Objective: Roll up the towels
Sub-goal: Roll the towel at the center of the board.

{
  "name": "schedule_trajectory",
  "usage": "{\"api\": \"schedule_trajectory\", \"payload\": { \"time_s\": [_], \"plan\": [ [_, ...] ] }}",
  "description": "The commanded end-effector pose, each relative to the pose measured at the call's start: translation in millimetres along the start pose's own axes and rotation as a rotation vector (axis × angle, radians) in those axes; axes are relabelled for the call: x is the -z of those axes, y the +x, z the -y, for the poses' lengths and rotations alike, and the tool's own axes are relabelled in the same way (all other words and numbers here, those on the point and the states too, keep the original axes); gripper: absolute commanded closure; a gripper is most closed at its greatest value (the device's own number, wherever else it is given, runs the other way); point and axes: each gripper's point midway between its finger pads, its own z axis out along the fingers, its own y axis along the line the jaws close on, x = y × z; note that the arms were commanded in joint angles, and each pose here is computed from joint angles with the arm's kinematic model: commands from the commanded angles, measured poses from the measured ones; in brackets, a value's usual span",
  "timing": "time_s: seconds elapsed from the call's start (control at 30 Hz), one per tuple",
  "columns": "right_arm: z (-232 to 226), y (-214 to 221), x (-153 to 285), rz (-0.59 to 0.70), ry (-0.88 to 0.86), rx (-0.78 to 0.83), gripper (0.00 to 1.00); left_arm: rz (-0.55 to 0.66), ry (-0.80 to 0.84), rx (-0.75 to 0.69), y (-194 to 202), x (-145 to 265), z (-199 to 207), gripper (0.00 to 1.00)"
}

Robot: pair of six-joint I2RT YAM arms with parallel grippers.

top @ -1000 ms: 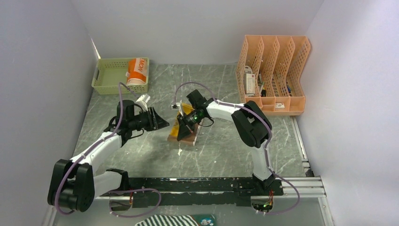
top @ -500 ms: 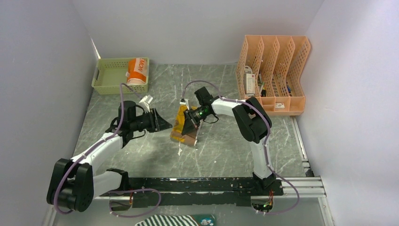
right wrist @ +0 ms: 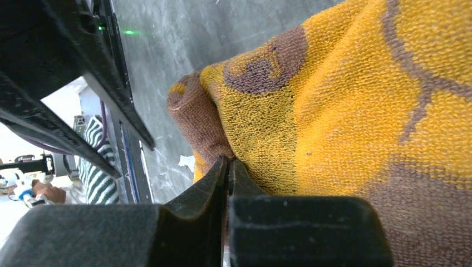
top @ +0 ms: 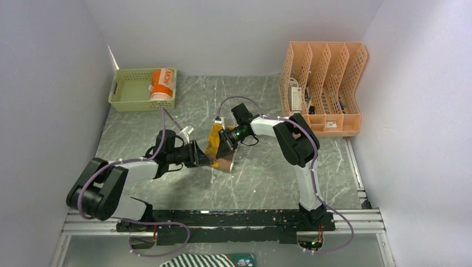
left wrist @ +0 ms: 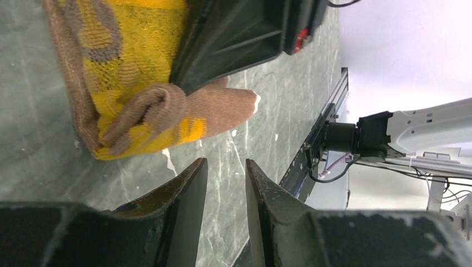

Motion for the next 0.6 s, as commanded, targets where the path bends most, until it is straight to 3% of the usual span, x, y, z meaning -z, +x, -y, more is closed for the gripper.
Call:
{"api": "schedule_trajectory", "payload": {
  "time_s": [0.0, 0.37, 0.57],
  "plan": [
    [11.9, -4.8, 0.3, 0.009, 0.04, 0.009, 1.0, 0.069, 0.047, -0.027, -19.2, -11.6, 4.2, 0.58],
    [14.6, 2.7, 0.2, 0.002, 0.059, 0.003, 1.0, 0.174, -0.057, 0.012, -29.4, -14.7, -22.1, 0.56],
    [19.5, -3.0, 3.8, -0.005, 0.139, 0.042, 0.8, 0.163, -0.1, 0.045, -18.3, -17.6, -40.5, 0.57]
  ]
}}
